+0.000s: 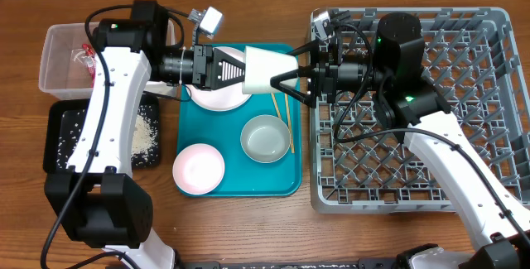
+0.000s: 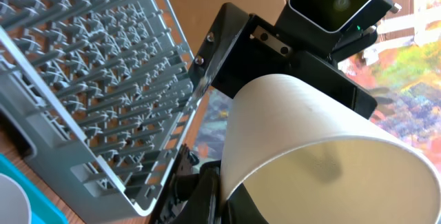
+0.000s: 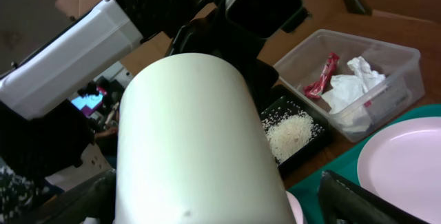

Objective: Sort waste into correct bins and load items into the dishwasher
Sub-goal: 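Hand the white cup from left gripper to right gripper, then place the white cup upside down in the rack's front corner with right gripper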

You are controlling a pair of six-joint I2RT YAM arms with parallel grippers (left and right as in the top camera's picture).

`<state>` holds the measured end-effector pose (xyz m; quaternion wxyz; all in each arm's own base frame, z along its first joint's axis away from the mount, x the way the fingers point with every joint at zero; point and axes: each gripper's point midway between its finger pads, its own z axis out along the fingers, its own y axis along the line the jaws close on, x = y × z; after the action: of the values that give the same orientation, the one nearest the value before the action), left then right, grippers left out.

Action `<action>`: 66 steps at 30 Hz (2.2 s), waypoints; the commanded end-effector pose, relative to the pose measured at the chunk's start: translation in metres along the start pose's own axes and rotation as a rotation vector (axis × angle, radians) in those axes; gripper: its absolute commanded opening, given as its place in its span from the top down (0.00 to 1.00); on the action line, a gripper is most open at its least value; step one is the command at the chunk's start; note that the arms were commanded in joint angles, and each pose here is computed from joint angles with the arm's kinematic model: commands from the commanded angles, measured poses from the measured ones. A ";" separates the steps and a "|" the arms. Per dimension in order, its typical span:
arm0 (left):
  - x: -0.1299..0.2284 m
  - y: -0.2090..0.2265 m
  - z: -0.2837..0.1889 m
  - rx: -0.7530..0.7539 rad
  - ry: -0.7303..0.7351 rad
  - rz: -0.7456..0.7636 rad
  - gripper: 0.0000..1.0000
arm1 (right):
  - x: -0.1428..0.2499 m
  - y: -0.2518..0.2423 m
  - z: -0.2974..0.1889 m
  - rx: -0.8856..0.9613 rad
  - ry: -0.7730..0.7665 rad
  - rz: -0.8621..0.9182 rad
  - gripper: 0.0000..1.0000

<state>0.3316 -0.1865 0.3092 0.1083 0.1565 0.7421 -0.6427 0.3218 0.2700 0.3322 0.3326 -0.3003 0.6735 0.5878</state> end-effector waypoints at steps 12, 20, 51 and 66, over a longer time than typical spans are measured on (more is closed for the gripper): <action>-0.003 -0.015 0.003 0.050 -0.006 0.037 0.96 | 0.001 0.033 0.012 -0.121 0.034 -0.074 0.38; -0.002 -0.015 0.003 0.049 -0.005 0.032 0.75 | -0.003 0.033 0.011 -0.122 0.023 -0.096 0.59; -0.028 0.143 -0.130 -0.945 -0.111 -0.039 0.55 | 0.124 -0.036 -0.142 1.318 0.191 0.623 0.54; -0.030 0.148 -0.138 -1.001 -0.113 -0.031 0.54 | 0.221 -0.015 -0.129 1.404 0.650 0.922 0.54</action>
<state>0.4162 -0.0379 0.1976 0.1892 0.0409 0.9545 -0.2268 0.1947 0.1288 0.1631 -0.0110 0.1225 0.9924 0.0057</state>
